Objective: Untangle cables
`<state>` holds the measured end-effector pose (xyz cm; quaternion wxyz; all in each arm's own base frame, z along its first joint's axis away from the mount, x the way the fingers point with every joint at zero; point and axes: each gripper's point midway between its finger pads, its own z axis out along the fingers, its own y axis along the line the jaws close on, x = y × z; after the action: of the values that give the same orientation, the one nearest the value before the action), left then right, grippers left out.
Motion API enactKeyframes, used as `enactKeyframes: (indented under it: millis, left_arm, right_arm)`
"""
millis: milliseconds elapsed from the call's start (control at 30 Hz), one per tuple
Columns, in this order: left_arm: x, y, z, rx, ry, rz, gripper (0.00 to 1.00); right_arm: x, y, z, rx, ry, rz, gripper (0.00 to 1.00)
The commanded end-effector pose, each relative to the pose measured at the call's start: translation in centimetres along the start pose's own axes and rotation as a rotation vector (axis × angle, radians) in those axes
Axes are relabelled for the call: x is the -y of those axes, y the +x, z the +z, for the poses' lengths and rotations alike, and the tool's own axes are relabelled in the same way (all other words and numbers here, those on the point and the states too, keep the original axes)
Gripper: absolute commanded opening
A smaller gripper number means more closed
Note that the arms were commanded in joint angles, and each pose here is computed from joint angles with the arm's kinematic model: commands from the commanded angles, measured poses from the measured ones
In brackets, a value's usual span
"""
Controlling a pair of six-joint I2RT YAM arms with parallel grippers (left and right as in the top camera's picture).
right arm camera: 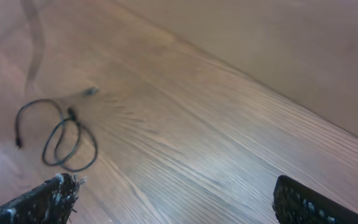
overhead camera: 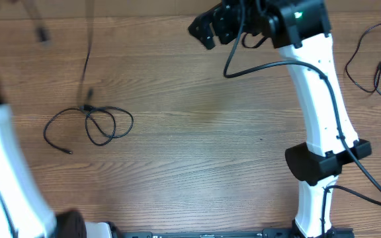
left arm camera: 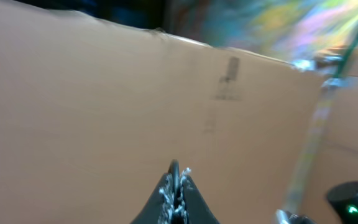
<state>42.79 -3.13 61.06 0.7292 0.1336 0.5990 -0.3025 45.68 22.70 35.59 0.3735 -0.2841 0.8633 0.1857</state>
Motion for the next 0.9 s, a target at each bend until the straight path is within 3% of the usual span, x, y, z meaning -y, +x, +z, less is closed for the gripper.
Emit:
enactKeyframes:
  millis: [0, 133, 267, 433, 633, 733, 767, 800, 867]
  left_arm:
    - [3.7, 4.9, 5.3, -0.074, 0.214, -0.203, 0.04]
    - [9.0, 8.0, 9.1, -0.082, 0.475, -0.279, 0.04]
    - [12.7, 6.6, 9.5, 0.015, 0.646, -0.347, 0.04]
    - [13.9, 3.0, 8.1, 0.110, 0.684, -0.349, 0.04]
    - [13.2, 0.9, 6.9, 0.073, 0.662, -0.344, 0.04]
    - [13.2, 0.5, 6.6, 0.063, 0.666, -0.346, 0.04]
    - [13.2, 0.3, 6.5, 0.064, 0.666, -0.354, 0.04]
    - [13.3, 0.2, 6.5, 0.067, 0.666, -0.355, 0.04]
    - [13.4, 0.0, 6.4, 0.072, 0.668, -0.353, 0.04]
  right_arm:
    - [1.3, -2.2, -7.9, 0.136, 0.104, 0.022, 1.00]
    - [2.7, -1.2, -11.3, 0.139, 0.151, 0.058, 1.00]
    - [3.3, 0.8, -11.9, 0.075, 0.162, 0.091, 1.00]
    - [2.8, 0.2, -11.8, 0.092, 0.141, 0.052, 1.00]
    - [0.5, -0.5, -11.7, 0.127, 0.012, -0.042, 0.98]
    - [0.2, -1.0, -11.6, 0.149, -0.008, -0.062, 0.59]
    - [-0.1, -1.2, -11.5, 0.155, -0.029, -0.067, 0.40]
    - [-0.5, -1.4, -11.3, 0.160, -0.052, -0.070, 0.05]
    - [-1.5, -1.4, -10.5, 0.157, -0.107, -0.074, 0.04]
